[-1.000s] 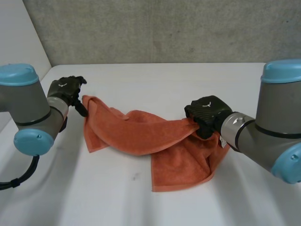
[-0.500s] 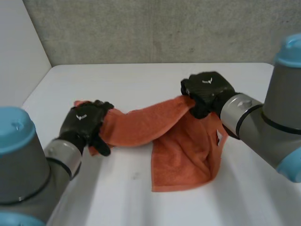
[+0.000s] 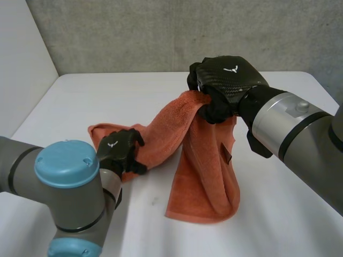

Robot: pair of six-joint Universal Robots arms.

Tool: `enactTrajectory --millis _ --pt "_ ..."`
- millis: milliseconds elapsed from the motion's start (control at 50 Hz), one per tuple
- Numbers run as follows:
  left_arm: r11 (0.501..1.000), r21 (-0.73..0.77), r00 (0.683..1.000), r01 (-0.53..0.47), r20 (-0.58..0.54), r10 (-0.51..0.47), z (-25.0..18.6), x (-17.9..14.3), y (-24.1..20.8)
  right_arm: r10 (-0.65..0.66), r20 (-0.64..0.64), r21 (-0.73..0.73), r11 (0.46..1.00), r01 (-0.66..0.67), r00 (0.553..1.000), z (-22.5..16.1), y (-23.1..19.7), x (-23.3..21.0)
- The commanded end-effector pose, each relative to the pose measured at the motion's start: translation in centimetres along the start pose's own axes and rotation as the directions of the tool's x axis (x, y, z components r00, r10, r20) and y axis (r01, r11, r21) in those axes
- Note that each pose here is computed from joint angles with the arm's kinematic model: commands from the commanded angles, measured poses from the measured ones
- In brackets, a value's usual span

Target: Fold the laundry

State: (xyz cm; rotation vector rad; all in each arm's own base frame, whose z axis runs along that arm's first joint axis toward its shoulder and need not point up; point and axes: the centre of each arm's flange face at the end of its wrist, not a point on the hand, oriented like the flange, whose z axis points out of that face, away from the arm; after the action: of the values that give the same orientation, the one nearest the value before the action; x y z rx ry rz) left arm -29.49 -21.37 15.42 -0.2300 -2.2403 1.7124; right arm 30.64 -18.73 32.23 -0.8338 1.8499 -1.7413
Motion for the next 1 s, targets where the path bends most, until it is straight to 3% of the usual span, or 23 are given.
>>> enactTrajectory --millis 20,160,240,260,280,360,440,520,640,720,800,820,900,960,1000 --pt "0.988 0.154 0.998 0.034 0.047 -0.042 1.7 -0.7 -1.4 -0.012 -0.017 -0.002 1.000 0.012 1.000 0.0 0.1 0.6" --pt "0.988 0.155 0.997 0.025 0.069 -0.036 0.3 -3.3 -4.0 -0.152 -0.010 -0.120 0.981 0.149 0.988 0.4 2.7 1.2" --pt "0.996 0.089 0.999 -0.031 -0.006 0.031 -1.2 -3.5 -4.6 -0.292 0.073 -0.318 0.899 0.300 0.954 1.1 7.5 1.6" --pt "0.996 0.088 0.999 -0.031 -0.007 0.032 -1.2 -3.5 -4.6 -0.293 0.073 -0.319 0.899 0.300 0.953 1.1 7.5 1.6" --pt "0.997 0.063 0.999 -0.052 -0.010 0.052 -1.4 -4.0 -4.6 -0.328 0.107 -0.388 0.855 0.343 0.939 1.0 9.0 1.6" --pt "0.990 -0.011 0.991 -0.137 -0.007 0.137 -1.6 -5.4 -4.8 -0.347 0.127 -0.489 0.793 0.363 0.929 0.7 10.5 2.0" --pt "0.970 -0.076 0.973 -0.232 0.003 0.233 -1.0 -6.3 -4.3 -0.334 0.167 -0.550 0.750 0.368 0.928 1.1 12.4 1.9" --pt "0.924 -0.121 0.931 -0.364 -0.015 0.365 1.5 -6.5 -3.2 -0.361 0.188 -0.545 0.736 0.402 0.914 2.0 12.7 1.8" --pt "0.867 0.030 0.867 -0.498 0.015 0.498 5.5 -5.5 -7.2 -0.454 0.077 -0.372 0.813 0.448 0.888 6.1 9.1 3.2" --pt "0.817 0.263 0.857 -0.513 0.089 0.508 6.9 -3.6 -14.4 -0.496 -0.169 -0.104 0.868 0.485 0.852 9.4 2.1 5.2" --pt "0.675 0.565 0.872 -0.474 0.199 0.447 6.3 -2.0 -22.8 -0.405 -0.395 0.174 0.848 0.501 0.824 9.4 -4.8 6.3" --pt "0.585 0.674 0.882 -0.451 0.234 0.410 5.1 -1.5 -25.8 -0.380 -0.430 0.229 0.832 0.506 0.819 8.8 -6.2 6.5" --pt "0.387 0.828 0.894 -0.405 0.270 0.357 2.7 -1.0 -30.0 -0.307 -0.505 0.398 0.746 0.534 0.806 5.4 -10.5 5.9" --pt "0.400 0.826 0.894 -0.397 0.250 0.371 2.7 -1.1 -29.2 -0.324 -0.488 0.372 0.763 0.529 0.811 4.1 -9.5 5.5" --pt "0.465 0.785 0.889 -0.410 0.232 0.394 3.6 -1.8 -27.1 -0.344 -0.461 0.324 0.794 0.515 0.818 4.2 -7.7 5.4"
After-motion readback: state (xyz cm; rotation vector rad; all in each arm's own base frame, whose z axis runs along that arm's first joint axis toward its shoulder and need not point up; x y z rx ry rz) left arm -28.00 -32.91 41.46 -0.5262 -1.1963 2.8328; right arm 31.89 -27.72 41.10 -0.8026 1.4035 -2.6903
